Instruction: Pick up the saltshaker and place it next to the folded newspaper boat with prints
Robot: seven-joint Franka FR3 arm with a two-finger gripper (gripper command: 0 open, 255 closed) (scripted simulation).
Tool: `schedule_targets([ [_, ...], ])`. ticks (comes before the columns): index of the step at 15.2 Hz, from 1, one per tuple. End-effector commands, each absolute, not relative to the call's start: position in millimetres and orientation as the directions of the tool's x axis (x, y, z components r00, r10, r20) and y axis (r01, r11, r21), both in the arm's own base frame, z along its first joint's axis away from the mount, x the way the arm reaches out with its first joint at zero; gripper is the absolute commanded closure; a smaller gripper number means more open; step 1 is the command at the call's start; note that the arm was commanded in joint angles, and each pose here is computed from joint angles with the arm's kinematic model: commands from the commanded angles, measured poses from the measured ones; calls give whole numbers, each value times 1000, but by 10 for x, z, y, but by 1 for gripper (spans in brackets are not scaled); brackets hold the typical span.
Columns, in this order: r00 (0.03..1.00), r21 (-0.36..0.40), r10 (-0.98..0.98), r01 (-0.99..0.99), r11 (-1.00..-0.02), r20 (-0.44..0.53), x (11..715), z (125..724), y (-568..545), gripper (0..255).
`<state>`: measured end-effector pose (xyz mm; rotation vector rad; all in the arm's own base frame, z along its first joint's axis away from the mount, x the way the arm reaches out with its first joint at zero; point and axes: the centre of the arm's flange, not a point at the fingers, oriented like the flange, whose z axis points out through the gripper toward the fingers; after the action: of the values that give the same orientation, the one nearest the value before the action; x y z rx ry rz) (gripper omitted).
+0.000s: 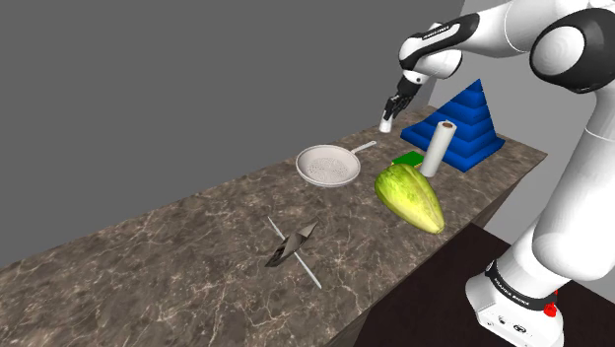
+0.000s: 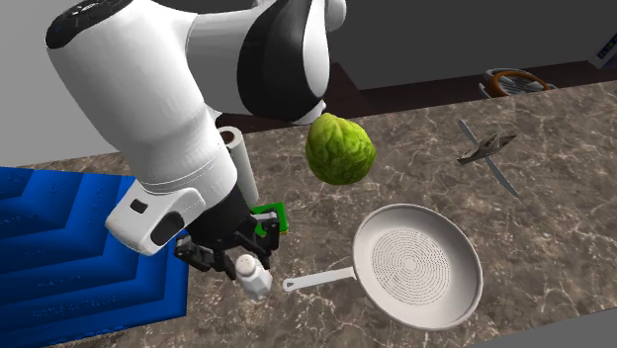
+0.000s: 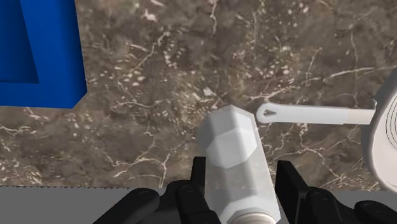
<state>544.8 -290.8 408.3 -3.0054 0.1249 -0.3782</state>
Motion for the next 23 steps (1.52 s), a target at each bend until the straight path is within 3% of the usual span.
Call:
schedule_targets([
  [1,966,-119,-95,-68,-991,242,5446,4188,-2915,255],
  [17,966,-119,-95,-68,-991,242,5446,4990,-2915,255],
  [23,966,-119,-95,-68,-991,242,5430,4992,-2123,255],
])
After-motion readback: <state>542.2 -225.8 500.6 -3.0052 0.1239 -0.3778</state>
